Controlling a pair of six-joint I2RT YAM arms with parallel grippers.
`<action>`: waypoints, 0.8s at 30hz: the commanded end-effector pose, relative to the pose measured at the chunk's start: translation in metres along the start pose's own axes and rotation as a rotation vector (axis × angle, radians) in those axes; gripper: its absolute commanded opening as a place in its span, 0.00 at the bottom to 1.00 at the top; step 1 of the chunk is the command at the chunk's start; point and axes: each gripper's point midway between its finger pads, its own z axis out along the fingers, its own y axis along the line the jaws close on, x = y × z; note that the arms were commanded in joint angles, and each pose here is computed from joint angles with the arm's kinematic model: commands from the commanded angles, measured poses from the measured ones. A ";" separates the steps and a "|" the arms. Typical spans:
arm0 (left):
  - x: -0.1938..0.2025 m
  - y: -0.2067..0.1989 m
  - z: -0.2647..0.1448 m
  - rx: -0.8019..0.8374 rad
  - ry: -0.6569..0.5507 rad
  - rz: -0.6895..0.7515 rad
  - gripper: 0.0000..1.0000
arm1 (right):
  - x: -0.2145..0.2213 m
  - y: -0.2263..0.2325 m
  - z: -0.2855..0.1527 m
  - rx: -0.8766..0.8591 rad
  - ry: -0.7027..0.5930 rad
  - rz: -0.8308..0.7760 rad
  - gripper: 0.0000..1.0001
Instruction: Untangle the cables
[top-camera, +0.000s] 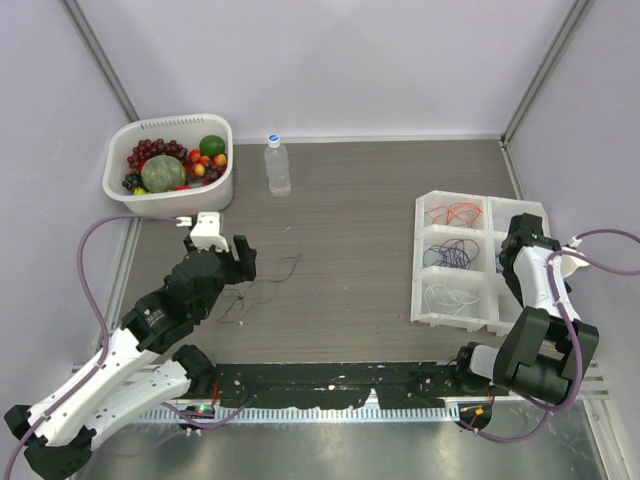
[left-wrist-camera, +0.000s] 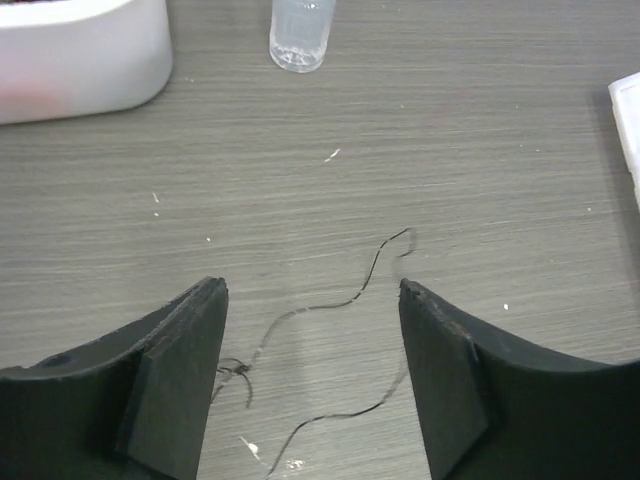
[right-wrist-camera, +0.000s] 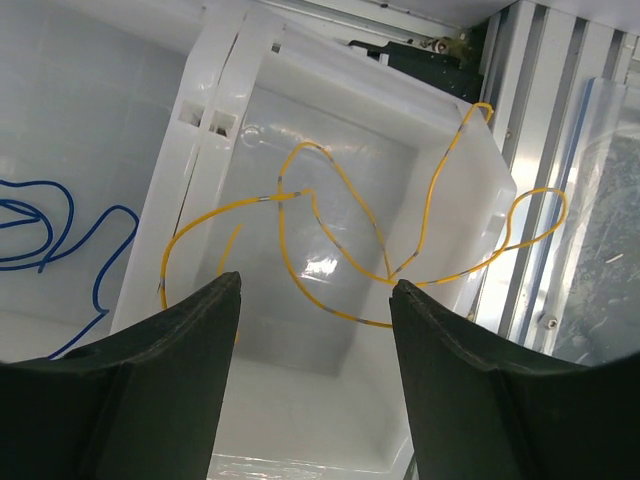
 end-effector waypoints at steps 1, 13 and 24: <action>-0.022 -0.007 -0.007 0.037 -0.061 -0.057 0.79 | 0.003 0.006 0.002 -0.035 0.008 0.010 0.66; -0.032 0.001 -0.019 0.039 -0.122 -0.086 0.86 | 0.015 0.021 -0.003 -0.153 0.063 0.029 0.07; -0.037 -0.005 -0.015 0.045 -0.117 -0.068 0.86 | -0.051 0.005 -0.068 -0.354 -0.163 0.208 0.01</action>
